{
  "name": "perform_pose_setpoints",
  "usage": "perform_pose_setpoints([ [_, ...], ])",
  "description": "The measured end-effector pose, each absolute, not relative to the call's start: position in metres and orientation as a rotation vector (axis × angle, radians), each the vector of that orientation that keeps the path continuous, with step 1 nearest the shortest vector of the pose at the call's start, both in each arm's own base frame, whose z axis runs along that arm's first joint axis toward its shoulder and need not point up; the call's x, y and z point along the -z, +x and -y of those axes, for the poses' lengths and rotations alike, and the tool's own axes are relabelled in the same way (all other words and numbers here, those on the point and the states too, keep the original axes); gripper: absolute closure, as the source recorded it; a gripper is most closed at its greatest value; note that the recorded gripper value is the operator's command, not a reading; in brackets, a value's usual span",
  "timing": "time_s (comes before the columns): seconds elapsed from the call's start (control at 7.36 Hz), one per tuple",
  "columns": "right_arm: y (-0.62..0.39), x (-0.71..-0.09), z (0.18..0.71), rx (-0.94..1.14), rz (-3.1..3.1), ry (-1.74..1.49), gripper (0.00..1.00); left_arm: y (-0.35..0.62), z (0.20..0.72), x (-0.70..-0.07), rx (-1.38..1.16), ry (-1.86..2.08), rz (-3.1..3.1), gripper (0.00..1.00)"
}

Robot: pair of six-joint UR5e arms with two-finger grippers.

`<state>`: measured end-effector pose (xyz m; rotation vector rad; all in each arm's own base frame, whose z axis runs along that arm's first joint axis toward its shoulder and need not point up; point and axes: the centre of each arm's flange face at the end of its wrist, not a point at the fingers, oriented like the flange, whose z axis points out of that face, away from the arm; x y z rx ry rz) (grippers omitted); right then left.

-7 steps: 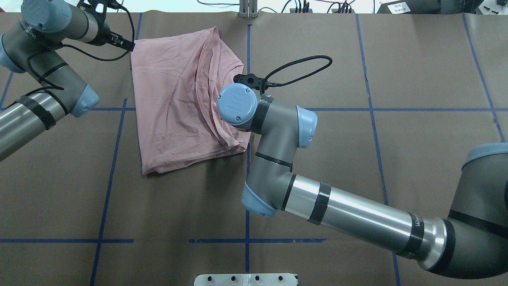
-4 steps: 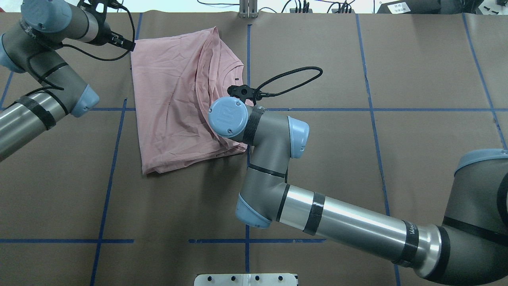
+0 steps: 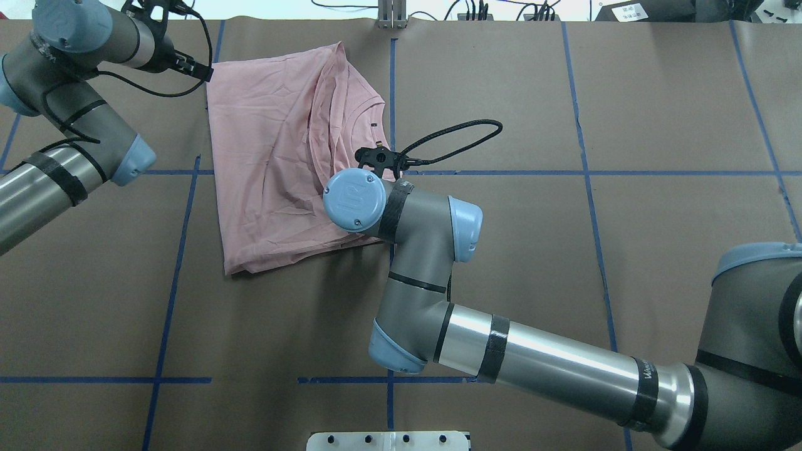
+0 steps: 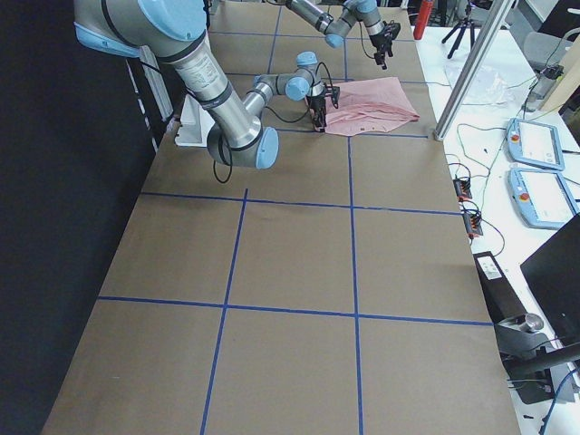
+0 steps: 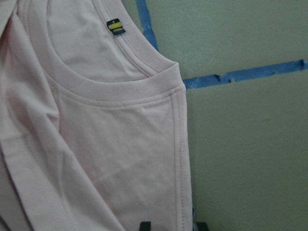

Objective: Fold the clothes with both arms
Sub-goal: 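Press the right gripper on the shirt and drag it toward the robot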

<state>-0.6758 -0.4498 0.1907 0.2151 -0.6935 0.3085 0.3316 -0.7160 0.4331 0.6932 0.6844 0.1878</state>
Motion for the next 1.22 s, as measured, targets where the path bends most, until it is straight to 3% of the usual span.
perform_pose_setpoints([
  [0.81, -0.654, -0.199, 0.437, -0.335, 0.705, 0.217, 1.0, 0.332, 0.713, -0.433, -0.191, 0.699, -0.689, 0.0],
  [1.22, -0.586, -0.239, 0.322, -0.261, 0.72, 0.289, 1.0, 0.333, 0.711, -0.431, -0.194, 0.703, -0.693, 0.0],
])
